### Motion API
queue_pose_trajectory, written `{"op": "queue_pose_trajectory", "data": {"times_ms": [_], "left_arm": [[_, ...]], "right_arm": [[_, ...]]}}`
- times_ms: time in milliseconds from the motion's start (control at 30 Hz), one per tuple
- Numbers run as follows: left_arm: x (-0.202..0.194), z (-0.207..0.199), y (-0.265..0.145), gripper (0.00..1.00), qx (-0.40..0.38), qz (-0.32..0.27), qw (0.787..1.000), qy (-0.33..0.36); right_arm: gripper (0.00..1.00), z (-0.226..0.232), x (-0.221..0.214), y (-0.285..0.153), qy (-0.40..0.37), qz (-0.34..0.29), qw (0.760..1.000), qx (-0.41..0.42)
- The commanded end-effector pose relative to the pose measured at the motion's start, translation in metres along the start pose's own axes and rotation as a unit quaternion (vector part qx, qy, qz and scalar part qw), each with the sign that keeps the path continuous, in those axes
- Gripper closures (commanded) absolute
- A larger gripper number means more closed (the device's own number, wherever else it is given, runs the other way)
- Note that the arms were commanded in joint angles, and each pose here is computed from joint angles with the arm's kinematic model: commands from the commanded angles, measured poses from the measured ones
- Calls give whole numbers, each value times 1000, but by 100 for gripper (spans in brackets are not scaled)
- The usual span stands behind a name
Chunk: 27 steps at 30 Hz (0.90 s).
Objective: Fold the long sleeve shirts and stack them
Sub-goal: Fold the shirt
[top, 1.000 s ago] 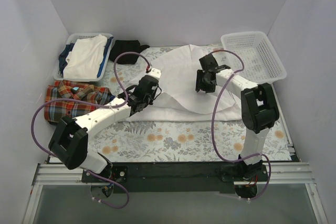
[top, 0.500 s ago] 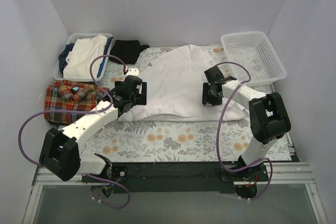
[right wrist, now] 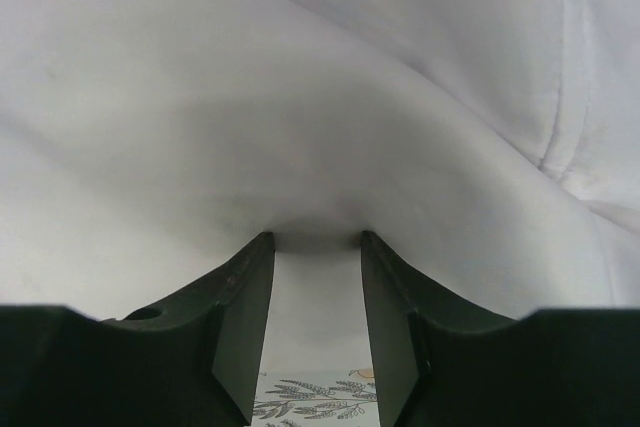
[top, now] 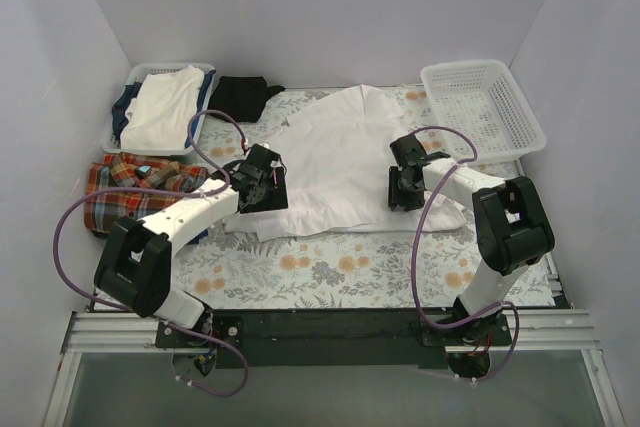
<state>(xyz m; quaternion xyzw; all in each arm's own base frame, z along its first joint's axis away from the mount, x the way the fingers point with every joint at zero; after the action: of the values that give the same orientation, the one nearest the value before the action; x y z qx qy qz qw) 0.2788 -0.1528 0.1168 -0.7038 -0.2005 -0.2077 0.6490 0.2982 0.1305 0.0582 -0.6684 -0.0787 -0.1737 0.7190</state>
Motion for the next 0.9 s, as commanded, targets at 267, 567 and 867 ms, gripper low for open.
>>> {"op": "queue_pose_trajectory", "data": {"times_ms": [267,567,867], "left_arm": [[-24,3,29,48,21,104,993,-45],[-22,12,30,86,57,111,992,-30],[32,14,-4,100,83,32,996,-29]], "right_arm": [[53,-1,-4,1,5,3,1000,0],[53,0,-1,0,5,2,1000,0],[54,-2,-3,2,9,6,1000,-6]]}}
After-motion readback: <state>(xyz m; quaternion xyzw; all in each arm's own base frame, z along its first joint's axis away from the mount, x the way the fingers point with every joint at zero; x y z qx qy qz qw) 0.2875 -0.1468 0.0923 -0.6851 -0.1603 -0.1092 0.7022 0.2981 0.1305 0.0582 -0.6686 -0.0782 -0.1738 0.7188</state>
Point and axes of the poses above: each gripper's point midway between its finger pads, its own y axis out along the fingers, its own z axis along the line the jaws close on, x = y × z, the point moved 4 cm from there along -y, back along the fingers, and after that the axes turned 6 degrees about y, right-handed, at the moved point
